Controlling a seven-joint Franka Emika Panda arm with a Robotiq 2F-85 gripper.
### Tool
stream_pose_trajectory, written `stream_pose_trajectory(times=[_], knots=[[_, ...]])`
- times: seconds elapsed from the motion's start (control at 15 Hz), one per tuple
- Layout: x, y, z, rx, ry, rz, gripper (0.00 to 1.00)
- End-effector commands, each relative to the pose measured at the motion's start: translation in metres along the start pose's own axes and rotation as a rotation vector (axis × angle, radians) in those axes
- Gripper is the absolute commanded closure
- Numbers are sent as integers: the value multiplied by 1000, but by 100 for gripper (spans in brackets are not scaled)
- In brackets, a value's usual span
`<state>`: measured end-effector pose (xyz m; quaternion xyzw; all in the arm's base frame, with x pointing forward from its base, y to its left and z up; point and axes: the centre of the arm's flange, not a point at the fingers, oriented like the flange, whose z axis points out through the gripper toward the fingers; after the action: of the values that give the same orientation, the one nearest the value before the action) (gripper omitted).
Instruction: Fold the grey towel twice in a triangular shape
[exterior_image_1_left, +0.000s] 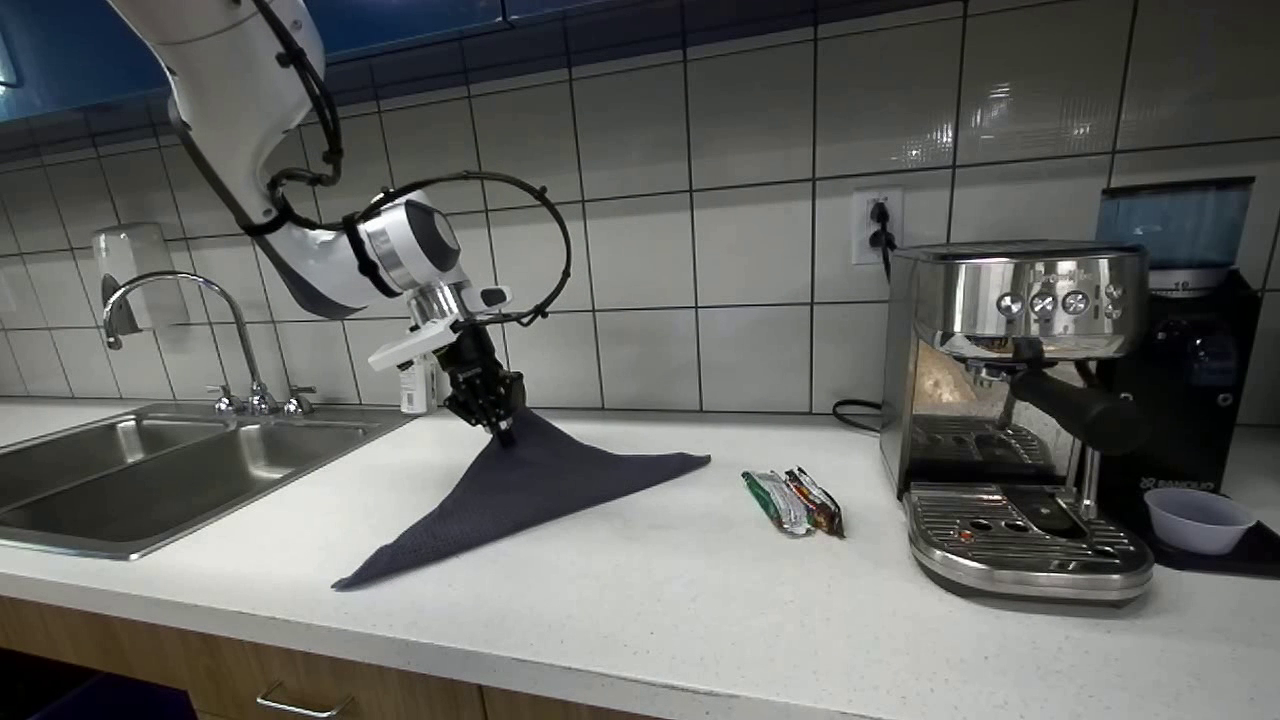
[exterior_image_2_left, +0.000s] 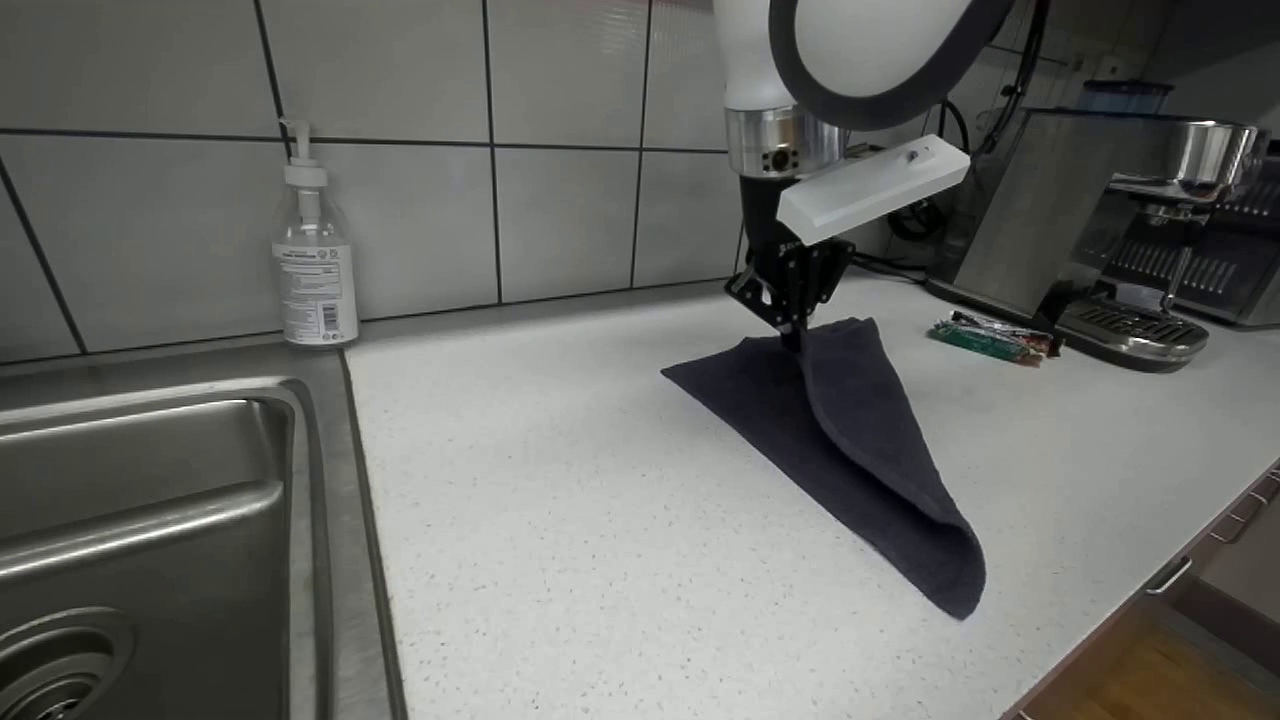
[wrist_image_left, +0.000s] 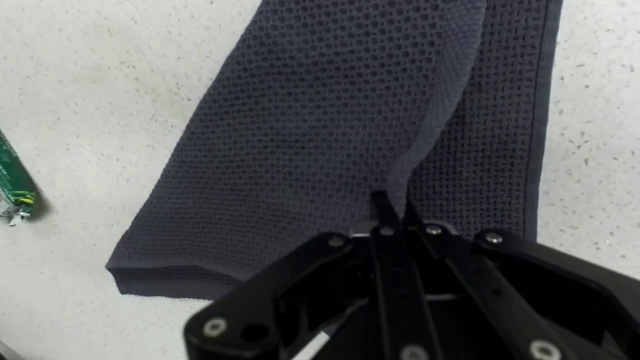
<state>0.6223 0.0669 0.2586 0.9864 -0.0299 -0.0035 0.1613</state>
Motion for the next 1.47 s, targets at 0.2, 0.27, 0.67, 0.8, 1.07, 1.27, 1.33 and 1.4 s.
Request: stream_pose_trajectory(times=[0.2,0.27,0.67,0.8,1.07,1.27,1.33,1.4], knots=[[17,-14,-12,8,6,-61,99],[17,-16,-12,9,8,-67,99],[20,-23,-12,9,14,-97,99],[21,-25,-10,9,13,-105,99],[23,-31,-4,3,5,-119,99],[24,-33,1,1,0,-126,99],[24,-34,2,1,-3,-127,99],[24,-34,3,1,-4,-127,99]])
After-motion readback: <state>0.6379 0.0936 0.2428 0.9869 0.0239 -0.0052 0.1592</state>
